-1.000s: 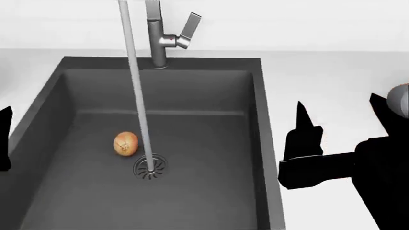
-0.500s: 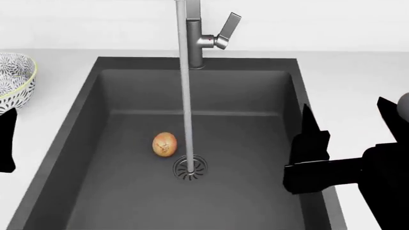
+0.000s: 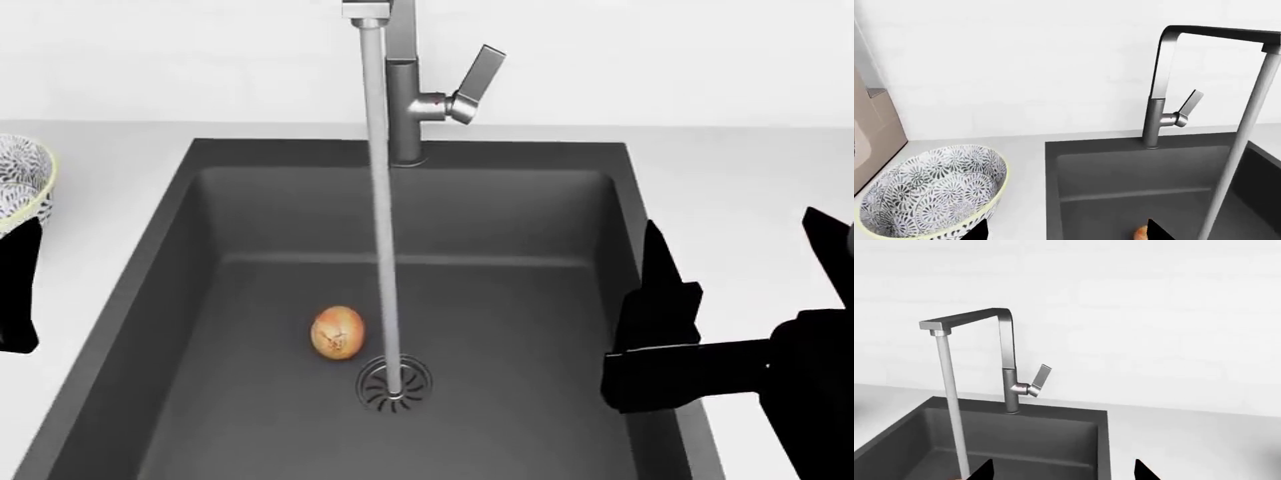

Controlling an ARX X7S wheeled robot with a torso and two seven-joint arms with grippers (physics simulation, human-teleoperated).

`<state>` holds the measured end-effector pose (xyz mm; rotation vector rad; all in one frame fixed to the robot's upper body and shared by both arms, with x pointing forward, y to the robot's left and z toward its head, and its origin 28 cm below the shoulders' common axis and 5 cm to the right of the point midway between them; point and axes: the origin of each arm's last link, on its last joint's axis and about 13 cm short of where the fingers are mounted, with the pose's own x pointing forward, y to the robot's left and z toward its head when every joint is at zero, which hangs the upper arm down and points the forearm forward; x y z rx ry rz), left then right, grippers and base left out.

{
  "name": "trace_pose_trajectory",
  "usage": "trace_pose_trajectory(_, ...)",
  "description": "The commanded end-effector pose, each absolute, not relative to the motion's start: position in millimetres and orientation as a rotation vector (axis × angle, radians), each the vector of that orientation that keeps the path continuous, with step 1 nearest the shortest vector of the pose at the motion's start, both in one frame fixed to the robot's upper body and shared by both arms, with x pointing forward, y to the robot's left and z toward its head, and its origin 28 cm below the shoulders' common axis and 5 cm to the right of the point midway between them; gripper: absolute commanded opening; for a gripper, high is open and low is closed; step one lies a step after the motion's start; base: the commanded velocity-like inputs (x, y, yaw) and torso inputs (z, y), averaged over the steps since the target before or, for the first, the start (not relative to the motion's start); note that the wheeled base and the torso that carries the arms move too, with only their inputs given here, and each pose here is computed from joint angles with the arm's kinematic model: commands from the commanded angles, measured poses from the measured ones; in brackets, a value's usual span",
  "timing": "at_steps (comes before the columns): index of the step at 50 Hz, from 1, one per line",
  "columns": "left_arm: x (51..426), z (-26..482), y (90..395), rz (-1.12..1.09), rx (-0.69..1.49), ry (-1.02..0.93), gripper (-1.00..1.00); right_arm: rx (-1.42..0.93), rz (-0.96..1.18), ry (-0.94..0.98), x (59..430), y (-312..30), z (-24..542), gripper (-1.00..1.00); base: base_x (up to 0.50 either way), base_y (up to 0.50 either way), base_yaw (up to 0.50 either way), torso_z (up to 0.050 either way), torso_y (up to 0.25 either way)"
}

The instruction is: Pick the broccolis and asparaguss from the sink and place them in one bowl. Place the onion in the other bowl. Then turn off the sink faucet.

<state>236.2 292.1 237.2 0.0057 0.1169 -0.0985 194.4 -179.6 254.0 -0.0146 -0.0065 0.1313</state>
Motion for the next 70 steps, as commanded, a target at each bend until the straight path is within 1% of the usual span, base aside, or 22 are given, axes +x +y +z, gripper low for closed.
trace_pose_trajectory(1,237,240,291,-0.112,-0.018,0.094,1.00,-0.017,0.141,-0.014,194,-179,252,1.00,0.28,0.00,0.00,0.000,0.000)
trace_pose_trajectory(38,236,235,283,-0.138,0.001,0.107,1.00,-0.012,0.141,-0.005,193,-180,244,1.00,0.15,0.00,0.00,0.000,0.000)
trace_pose_trajectory(56,241,234,273,-0.185,0.011,0.130,1.00,-0.010,0.138,-0.004,194,-180,244,1.00,0.14,0.00,0.00,0.000,0.001)
trace_pose_trajectory(57,247,238,260,-0.227,0.023,0.127,1.00,-0.005,0.141,-0.002,195,-179,243,1.00,0.14,0.00,0.00,0.000,0.000)
trace_pose_trajectory(62,259,233,241,-0.289,0.063,0.175,1.00,0.011,0.144,0.017,195,-179,239,1.00,0.03,0.00,0.00,0.000,0.000)
trace_pose_trajectory(65,261,232,239,-0.302,0.064,0.186,1.00,0.013,0.143,0.019,195,-179,239,1.00,0.00,0.00,0.00,0.000,0.000)
trace_pose_trajectory(66,266,232,228,-0.359,0.082,0.228,1.00,0.015,0.141,0.025,194,-179,239,1.00,0.00,0.00,0.00,0.000,0.000)
trace_pose_trajectory(68,268,231,226,-0.356,0.084,0.224,1.00,0.016,0.141,0.026,194,-179,239,1.00,0.00,0.00,0.00,0.000,0.000)
trace_pose_trajectory(69,273,227,218,-0.361,0.098,0.295,1.00,0.019,0.139,0.030,194,-179,237,1.00,0.00,0.00,0.00,0.000,0.000)
trace_pose_trajectory(70,275,223,215,-0.346,0.116,0.318,1.00,0.020,0.139,0.031,194,-179,236,1.00,0.00,0.00,0.00,0.000,0.000)
